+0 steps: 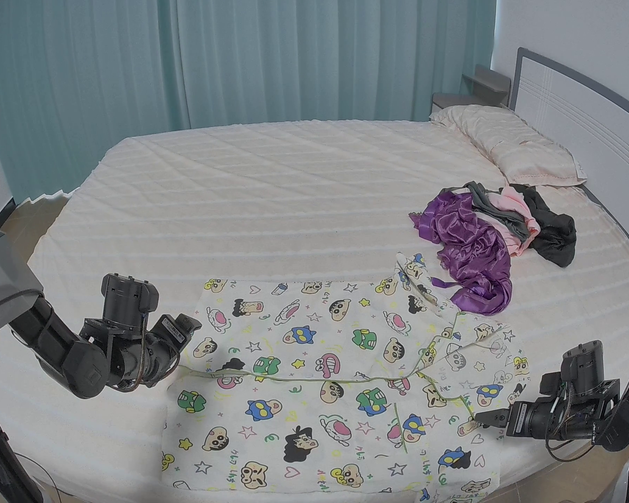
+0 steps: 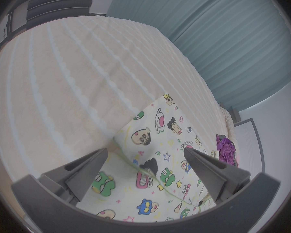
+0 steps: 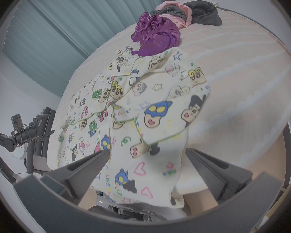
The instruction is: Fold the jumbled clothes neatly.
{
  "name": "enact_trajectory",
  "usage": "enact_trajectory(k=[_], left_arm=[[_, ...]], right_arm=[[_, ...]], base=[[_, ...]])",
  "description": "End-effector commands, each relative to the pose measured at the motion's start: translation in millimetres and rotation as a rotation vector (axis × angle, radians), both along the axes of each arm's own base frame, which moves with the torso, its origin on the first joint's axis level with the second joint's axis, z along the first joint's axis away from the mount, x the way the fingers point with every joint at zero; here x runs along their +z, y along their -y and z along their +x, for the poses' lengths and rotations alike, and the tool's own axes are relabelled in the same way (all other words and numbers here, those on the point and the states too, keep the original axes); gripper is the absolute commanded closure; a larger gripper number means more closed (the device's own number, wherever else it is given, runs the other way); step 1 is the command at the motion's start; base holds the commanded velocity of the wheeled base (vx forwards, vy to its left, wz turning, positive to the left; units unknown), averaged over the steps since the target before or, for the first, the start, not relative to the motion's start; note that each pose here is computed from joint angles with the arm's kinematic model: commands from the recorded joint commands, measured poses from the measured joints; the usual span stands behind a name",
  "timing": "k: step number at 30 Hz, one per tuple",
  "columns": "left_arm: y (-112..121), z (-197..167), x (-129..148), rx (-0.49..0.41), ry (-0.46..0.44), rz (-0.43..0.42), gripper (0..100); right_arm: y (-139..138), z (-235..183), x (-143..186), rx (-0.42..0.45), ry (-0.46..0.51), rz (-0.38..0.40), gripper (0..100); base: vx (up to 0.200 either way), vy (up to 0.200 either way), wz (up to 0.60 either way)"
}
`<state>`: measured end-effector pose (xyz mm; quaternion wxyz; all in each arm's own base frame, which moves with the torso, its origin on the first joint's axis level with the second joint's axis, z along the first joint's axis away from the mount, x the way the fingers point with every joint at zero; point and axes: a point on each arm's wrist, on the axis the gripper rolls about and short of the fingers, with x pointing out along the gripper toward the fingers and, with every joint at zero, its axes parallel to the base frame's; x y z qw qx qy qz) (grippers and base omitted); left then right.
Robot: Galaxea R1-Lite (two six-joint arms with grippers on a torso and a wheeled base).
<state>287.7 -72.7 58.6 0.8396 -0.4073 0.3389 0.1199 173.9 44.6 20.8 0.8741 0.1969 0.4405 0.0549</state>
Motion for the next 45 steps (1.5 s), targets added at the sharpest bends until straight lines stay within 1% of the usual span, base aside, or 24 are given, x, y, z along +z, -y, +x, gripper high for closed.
enact_trajectory(k=[1, 8, 17, 19, 21, 23, 25, 27, 28, 34, 36, 37, 38, 39, 41, 43, 44, 45], left_arm=[[-0.1, -0.2, -1.3, 0.002, -0.005, 0.001, 0], [2.0, -2.8, -1.9, -0.006, -0.011, 0.001, 0], [11.9, -8.3, -1.5, -0.022, -0.015, -0.012, 0], [13.1, -10.5, -2.9, -0.027, -0.022, -0.009, 0], [12.7, -11.7, -4.0, -0.027, -0.026, -0.008, 0], [12.6, -13.2, -4.6, -0.027, -0.030, -0.005, 0], [12.0, -15.0, -3.1, -0.026, -0.027, -0.005, 0], [11.7, -15.8, -1.3, -0.026, -0.022, -0.006, 0], [10.8, -18.6, 1.4, -0.025, -0.015, -0.008, 0], [8.0, -27.6, 6.6, -0.019, -0.009, -0.019, 0], [7.5, -29.0, 6.4, -0.006, -0.012, -0.032, 0], [7.5, -29.0, 6.4, -0.005, -0.012, -0.033, 0], [7.5, -29.0, 6.4, -0.005, -0.012, -0.033, 0], [7.1, -28.8, 6.4, -0.004, -0.012, -0.033, 0], [7.6, -28.8, 5.6, -0.005, -0.015, -0.034, 0], [7.6, -28.9, 4.5, -0.003, -0.020, -0.035, 0], [7.6, -28.9, 4.5, -0.003, -0.020, -0.035, 0], [7.1, -29.0, 3.4, -0.002, -0.024, -0.034, 0]], right_arm=[[0.1, -4.5, -1.3, 0.005, -0.015, -0.003, 0], [-0.2, -4.3, 0.4, 0.006, -0.003, 0.000, 0], [-0.6, -2.9, 10.1, 0.001, 0.056, 0.022, 0], [-1.5, -0.5, 13.0, -0.022, 0.067, 0.051, 0], [-6.4, 8.5, 20.4, -0.046, 0.109, 0.105, 0], [-12.9, 17.5, 25.5, -0.069, 0.130, 0.157, 0], [-19.9, 29.2, 31.1, -0.077, 0.157, 0.196, 0], [-23.4, 37.5, 35.8, -0.080, 0.179, 0.214, 0], [-28.5, 51.6, 43.2, -0.081, 0.215, 0.234, 0], [-45.3, 96.4, 59.2, -0.077, 0.218, 0.219, 0], [-61.1, 114.7, 65.6, -0.023, 0.207, 0.186, 0], [-69.0, 123.6, 68.0, 0.014, 0.211, 0.161, 0], [-69.9, 124.8, 68.3, 0.018, 0.213, 0.158, 0], [-79.2, 139.3, 71.0, 0.055, 0.229, 0.131, 0], [-90.9, 156.1, 70.5, 0.080, 0.241, 0.113, 0], [-99.1, 174.3, 64.8, 0.077, 0.238, 0.096, 0], [-99.5, 175.5, 64.2, 0.077, 0.237, 0.093, 0], [-105.0, 189.6, 55.9, 0.077, 0.236, 0.073, 0]], base=[[0.000, 0.000, 0.00], [0.000, 0.000, 0.00], [0.000, -0.200, 0.00], [0.000, -0.200, 0.00], [0.000, -0.100, 0.00], [0.000, 0.000, 0.00], [0.000, 0.000, 0.00], [0.000, 0.000, 0.00], [0.000, 0.000, 0.00], [0.000, 0.000, 0.00], [0.000, 0.000, 0.00], [0.000, 0.000, 0.00], [0.000, 0.000, 0.00], [0.000, 0.000, 0.00], [0.000, 0.000, 0.00], [0.000, 0.000, 0.00], [0.000, 0.000, 0.00], [0.000, 0.000, 0.00]])
